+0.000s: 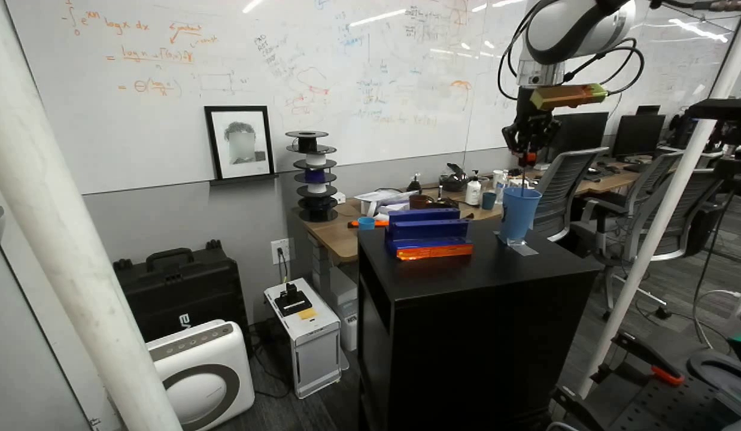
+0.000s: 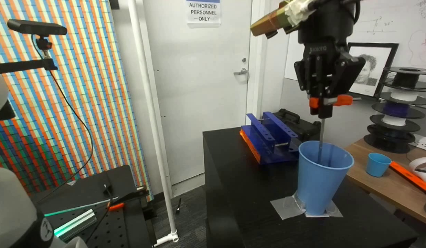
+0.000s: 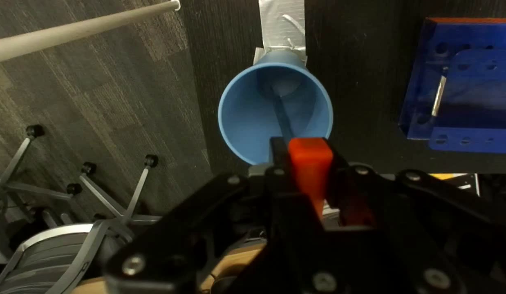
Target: Remove the screwdriver from the object and put it in the cup
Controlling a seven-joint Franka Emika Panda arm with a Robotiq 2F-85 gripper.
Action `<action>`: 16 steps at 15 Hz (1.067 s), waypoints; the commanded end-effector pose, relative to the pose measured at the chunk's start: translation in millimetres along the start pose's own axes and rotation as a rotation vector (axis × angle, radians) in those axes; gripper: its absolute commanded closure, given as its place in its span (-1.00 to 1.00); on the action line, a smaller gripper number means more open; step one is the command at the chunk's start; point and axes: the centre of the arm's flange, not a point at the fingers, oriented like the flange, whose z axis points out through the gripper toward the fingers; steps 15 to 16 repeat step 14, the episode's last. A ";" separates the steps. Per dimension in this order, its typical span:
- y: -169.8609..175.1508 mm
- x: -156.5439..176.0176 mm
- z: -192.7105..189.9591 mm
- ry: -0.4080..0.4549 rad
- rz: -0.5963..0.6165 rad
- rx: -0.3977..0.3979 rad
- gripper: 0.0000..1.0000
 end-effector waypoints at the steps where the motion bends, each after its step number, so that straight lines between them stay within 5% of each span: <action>1: -8.5 9.9 10.6 -0.012 0.018 0.020 0.08; 3: -5.6 7.8 6.3 -0.014 0.022 0.024 -0.06; 9: 16.5 -17.3 -63.8 0.130 0.041 0.078 -0.96; 13: 40.9 -45.7 -104.5 0.185 0.003 0.193 -1.00; 14: 24.9 -20.9 -88.3 0.149 0.036 0.126 -1.00; 16: 24.9 -20.9 -88.3 0.149 0.036 0.126 -1.00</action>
